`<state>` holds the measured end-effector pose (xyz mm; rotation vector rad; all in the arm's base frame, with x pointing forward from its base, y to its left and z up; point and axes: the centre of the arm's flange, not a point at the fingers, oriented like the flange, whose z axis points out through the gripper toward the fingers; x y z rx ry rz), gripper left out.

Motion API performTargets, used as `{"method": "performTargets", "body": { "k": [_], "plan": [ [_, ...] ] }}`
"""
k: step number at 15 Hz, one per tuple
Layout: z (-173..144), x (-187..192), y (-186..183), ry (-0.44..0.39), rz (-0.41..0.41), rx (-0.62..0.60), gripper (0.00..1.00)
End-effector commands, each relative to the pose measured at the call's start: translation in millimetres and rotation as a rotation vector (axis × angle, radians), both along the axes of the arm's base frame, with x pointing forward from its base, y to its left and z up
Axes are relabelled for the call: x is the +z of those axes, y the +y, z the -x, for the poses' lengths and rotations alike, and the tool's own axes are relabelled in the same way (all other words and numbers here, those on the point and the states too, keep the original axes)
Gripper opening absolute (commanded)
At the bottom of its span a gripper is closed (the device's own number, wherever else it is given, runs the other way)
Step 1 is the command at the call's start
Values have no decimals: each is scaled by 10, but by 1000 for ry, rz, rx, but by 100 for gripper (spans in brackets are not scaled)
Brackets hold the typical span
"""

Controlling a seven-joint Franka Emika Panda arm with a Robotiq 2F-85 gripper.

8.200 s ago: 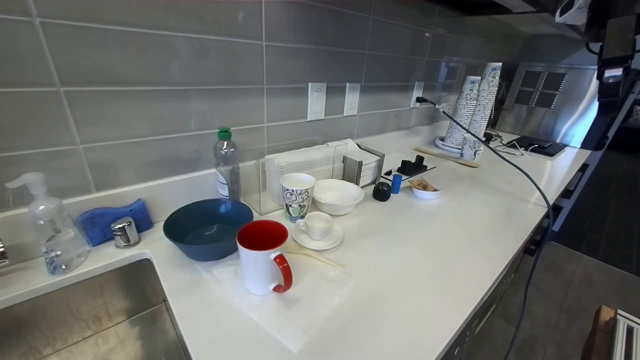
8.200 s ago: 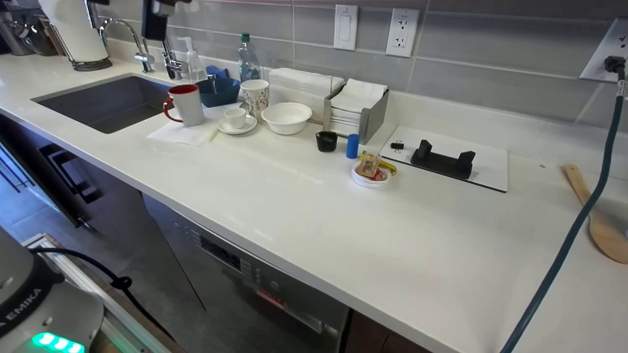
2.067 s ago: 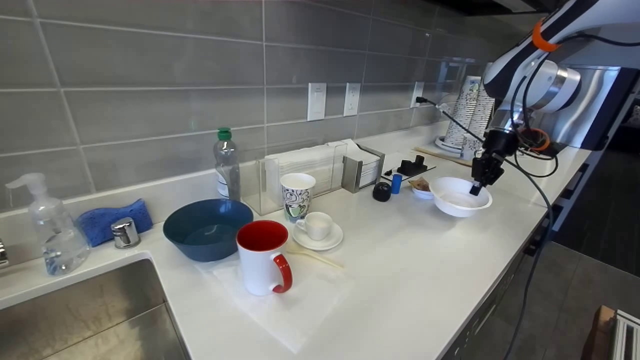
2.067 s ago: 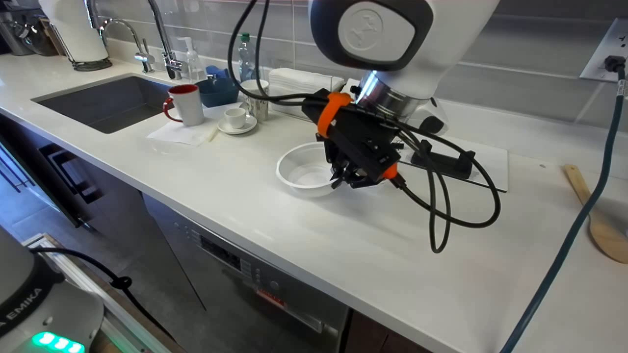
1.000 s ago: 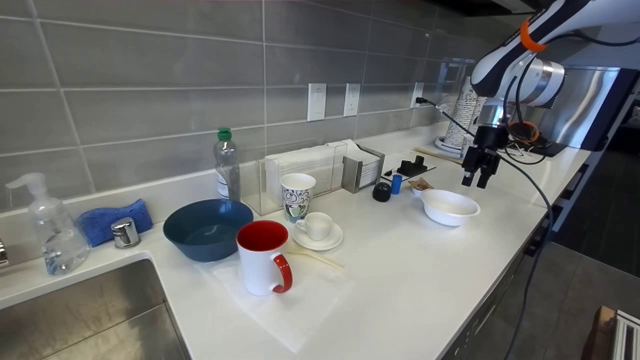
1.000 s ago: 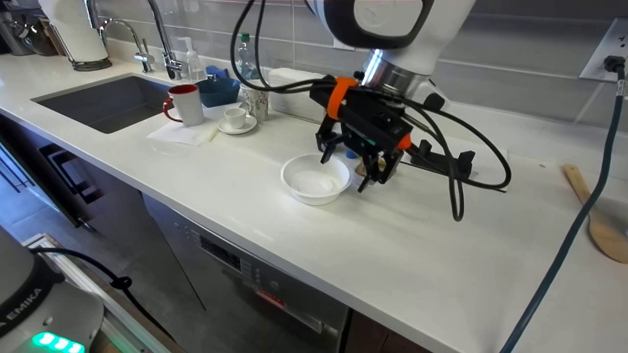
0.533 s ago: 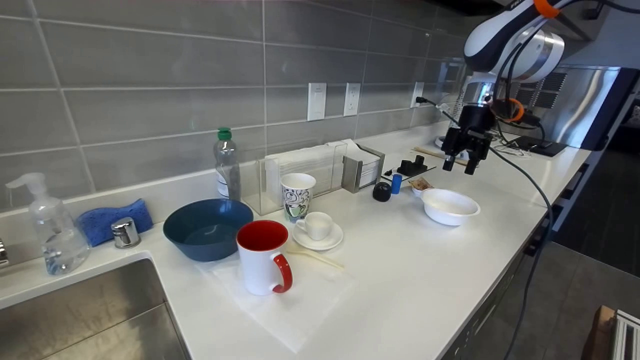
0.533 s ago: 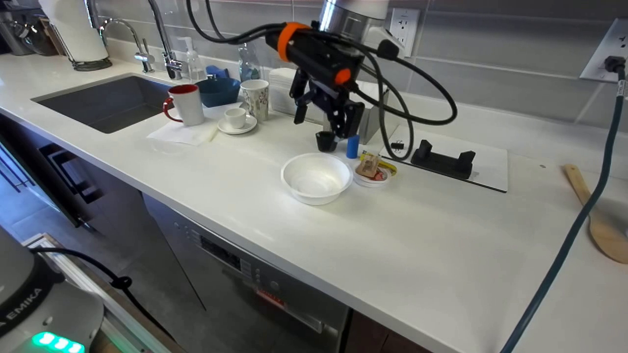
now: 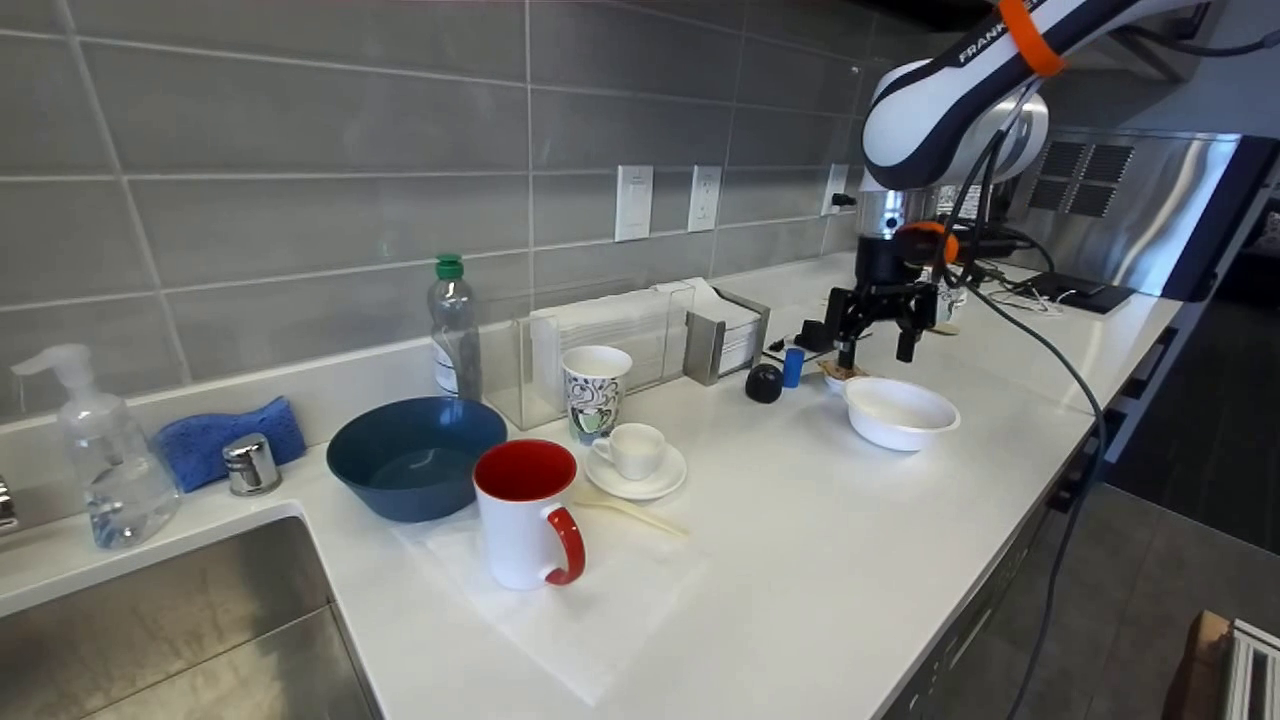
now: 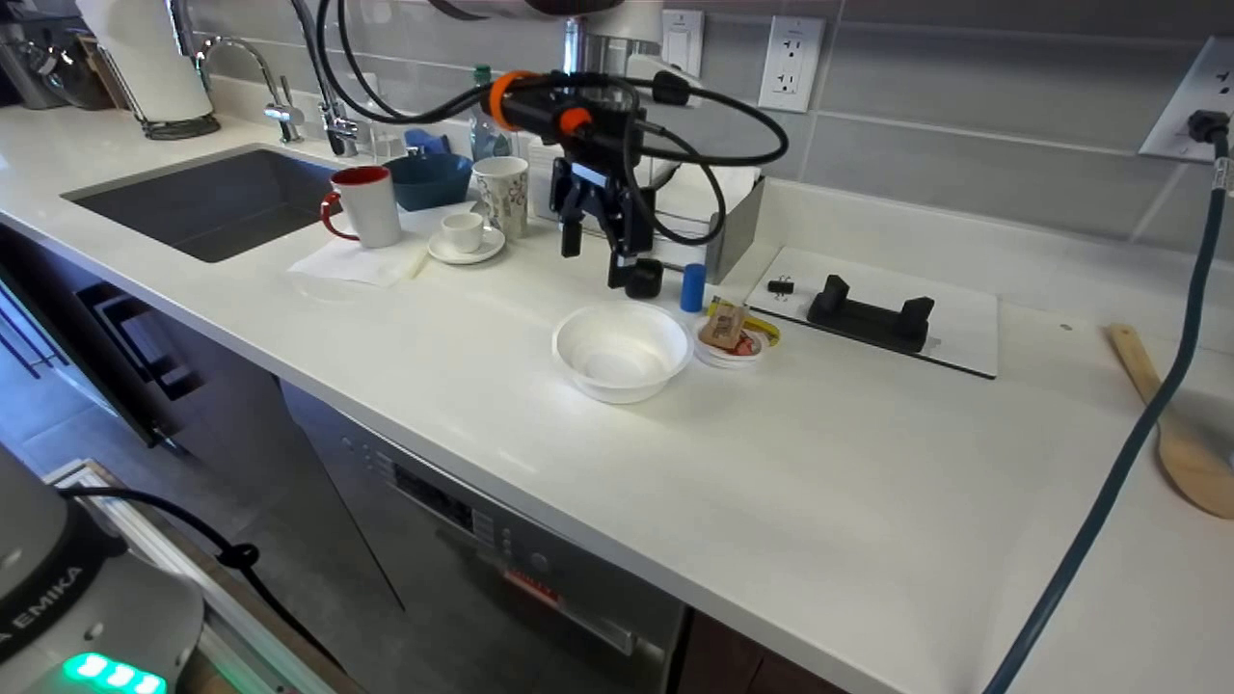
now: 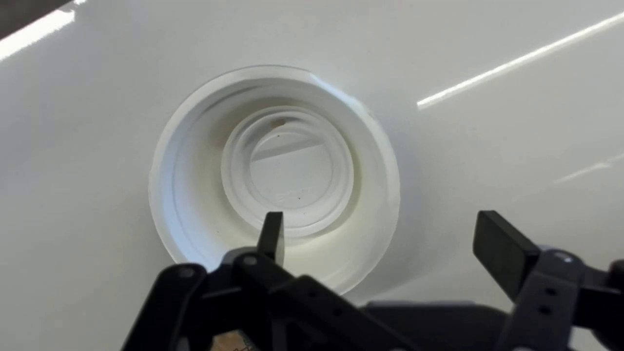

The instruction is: Move the white bowl forwards then move it to the right.

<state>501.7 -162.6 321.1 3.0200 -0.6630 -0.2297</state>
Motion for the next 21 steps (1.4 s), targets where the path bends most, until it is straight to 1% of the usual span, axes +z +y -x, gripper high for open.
{"method": "performTargets", "body": {
  "k": [1, 3, 5, 8, 9, 10, 14, 18, 20, 21],
  "plan": [
    [-6, -229, 58, 34, 82, -41, 100],
    [-10, -345, 34, 28, 112, -54, 100],
    [-37, -454, 15, 0, 129, -48, 100],
    [-79, -579, 28, -30, 115, -42, 100],
    [-82, -612, 33, -26, 113, -42, 85],
    [-89, -640, 33, -23, 110, -41, 74],
    [-93, -720, 36, -14, 112, -34, 44],
    [-56, -704, 30, 1, 126, -33, 16],
    [-20, -676, 11, 11, 130, -37, 3],
    [15, -665, -16, 20, 136, -41, 0]
  ]
}}
